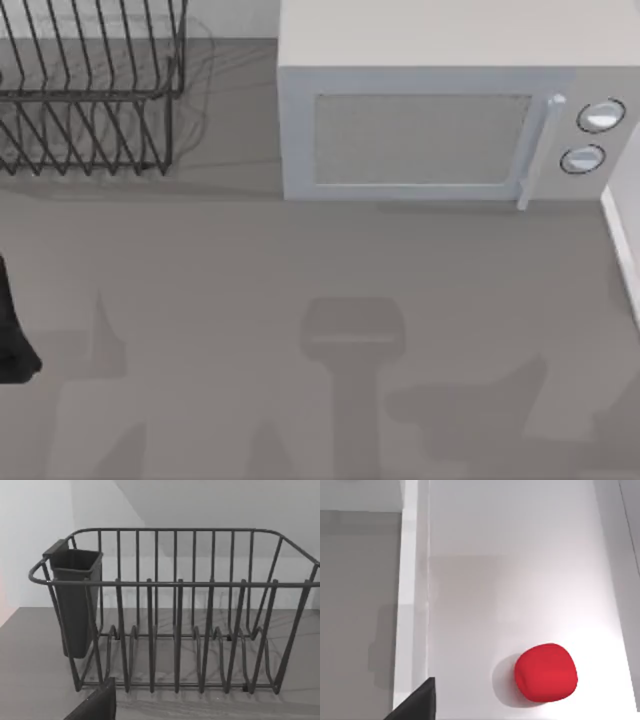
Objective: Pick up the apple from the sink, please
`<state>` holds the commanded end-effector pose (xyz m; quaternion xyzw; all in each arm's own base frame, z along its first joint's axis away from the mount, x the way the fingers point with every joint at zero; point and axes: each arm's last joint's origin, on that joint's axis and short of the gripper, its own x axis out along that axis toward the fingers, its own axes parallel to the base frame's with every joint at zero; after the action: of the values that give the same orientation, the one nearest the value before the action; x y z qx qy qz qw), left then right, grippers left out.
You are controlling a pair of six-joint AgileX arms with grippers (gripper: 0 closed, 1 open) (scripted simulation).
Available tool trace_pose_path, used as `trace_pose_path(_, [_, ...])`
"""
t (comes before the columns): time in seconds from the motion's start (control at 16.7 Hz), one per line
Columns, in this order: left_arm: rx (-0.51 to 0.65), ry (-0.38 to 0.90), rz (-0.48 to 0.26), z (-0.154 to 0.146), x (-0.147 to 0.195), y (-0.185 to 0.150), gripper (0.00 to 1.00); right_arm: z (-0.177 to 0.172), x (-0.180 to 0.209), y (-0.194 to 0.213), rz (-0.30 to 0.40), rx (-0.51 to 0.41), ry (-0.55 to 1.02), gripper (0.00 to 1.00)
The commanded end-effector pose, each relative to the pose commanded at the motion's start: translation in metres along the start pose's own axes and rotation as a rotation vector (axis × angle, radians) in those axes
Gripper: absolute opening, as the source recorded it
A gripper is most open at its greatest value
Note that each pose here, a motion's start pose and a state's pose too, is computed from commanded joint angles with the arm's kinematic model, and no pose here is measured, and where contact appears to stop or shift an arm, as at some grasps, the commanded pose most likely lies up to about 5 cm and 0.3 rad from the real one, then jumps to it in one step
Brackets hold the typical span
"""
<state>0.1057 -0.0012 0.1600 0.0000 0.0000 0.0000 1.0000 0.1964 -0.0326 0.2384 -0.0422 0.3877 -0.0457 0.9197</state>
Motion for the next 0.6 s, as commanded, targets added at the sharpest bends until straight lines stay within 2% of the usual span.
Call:
trace_pose_path(0.3, [0.000,0.000,0.000,0.000,0.000,0.000,1.00,0.039,0.075,-0.028,0.041,-0.008,0.418,1.00])
trace_pose_path(0.6, [0.000,0.000,0.000,0.000,0.000,0.000,1.00,0.043,0.143,-0.050,0.103,0.000,0.700,1.00])
